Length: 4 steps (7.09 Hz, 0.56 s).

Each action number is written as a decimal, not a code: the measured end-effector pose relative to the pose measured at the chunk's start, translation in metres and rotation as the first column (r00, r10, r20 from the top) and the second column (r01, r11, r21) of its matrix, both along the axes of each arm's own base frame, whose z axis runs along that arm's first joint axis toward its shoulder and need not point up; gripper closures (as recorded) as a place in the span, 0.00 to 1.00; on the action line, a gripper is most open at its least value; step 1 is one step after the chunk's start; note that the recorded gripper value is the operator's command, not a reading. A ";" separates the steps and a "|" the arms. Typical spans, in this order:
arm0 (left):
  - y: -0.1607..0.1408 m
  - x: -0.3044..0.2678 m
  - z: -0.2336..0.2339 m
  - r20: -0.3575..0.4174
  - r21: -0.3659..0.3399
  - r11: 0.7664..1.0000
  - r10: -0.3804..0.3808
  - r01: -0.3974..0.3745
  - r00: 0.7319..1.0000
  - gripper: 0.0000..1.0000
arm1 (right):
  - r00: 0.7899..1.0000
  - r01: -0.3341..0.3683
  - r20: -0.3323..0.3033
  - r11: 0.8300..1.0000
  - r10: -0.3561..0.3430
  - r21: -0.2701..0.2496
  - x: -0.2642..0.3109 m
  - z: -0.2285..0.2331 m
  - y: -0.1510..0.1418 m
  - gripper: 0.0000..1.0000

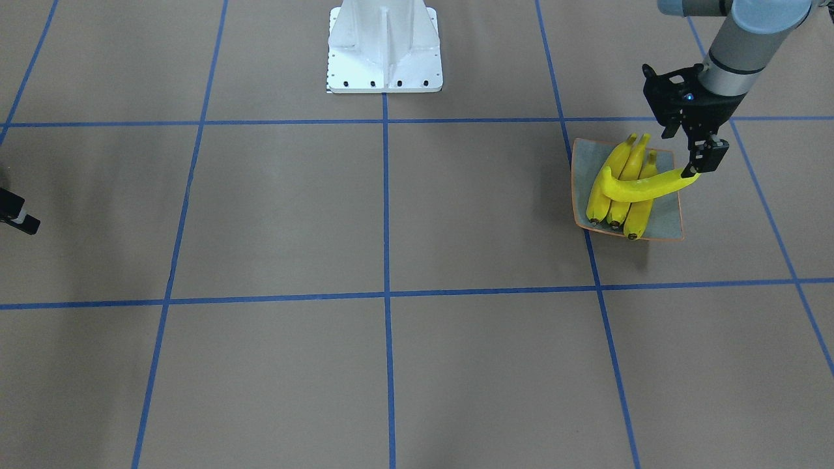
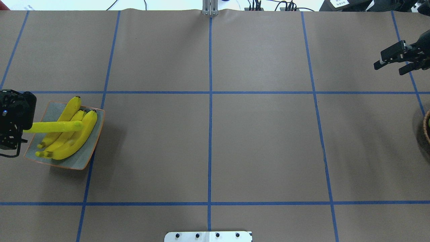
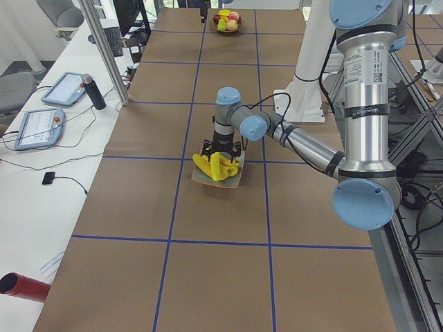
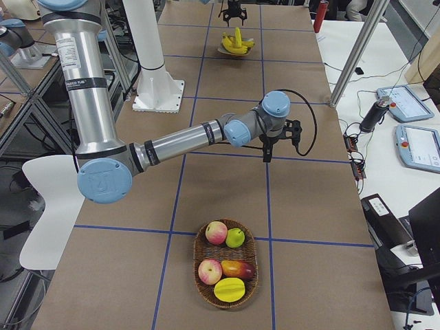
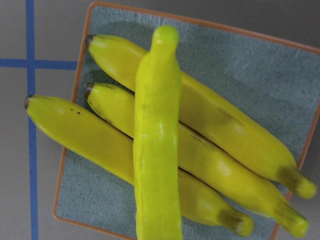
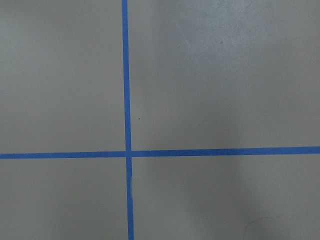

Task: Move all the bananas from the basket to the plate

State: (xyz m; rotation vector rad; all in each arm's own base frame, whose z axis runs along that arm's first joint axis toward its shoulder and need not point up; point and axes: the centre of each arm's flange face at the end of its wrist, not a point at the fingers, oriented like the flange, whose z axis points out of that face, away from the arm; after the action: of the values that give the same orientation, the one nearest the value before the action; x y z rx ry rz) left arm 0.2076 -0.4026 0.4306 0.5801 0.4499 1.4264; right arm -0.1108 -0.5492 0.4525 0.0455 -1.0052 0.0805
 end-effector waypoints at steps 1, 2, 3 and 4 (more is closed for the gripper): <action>-0.005 -0.003 -0.015 0.009 -0.017 1.000 0.001 -0.001 1.000 0.00 | 1.000 0.002 -0.004 1.000 -0.002 0.003 0.001 0.002 0.001 0.00; -0.017 -0.008 -0.035 0.010 -0.050 0.999 -0.017 0.017 1.000 0.00 | 1.000 0.017 -0.017 1.000 -0.016 0.019 0.002 0.011 0.003 0.00; -0.036 -0.023 -0.056 0.007 -0.110 0.991 -0.073 0.073 0.997 0.00 | 0.998 0.046 -0.044 0.998 -0.044 0.044 0.004 0.028 0.007 0.00; -0.058 -0.045 -0.078 0.015 -0.215 0.960 -0.181 0.180 0.983 0.00 | 0.995 0.072 -0.080 0.995 -0.067 0.063 0.009 0.050 0.010 0.00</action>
State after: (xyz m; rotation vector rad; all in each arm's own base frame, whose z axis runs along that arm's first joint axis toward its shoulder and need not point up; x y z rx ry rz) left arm 0.1630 -0.4604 0.3525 0.4373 0.5348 1.1841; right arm -0.1015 -0.5394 0.5024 0.0735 -0.9311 -0.0185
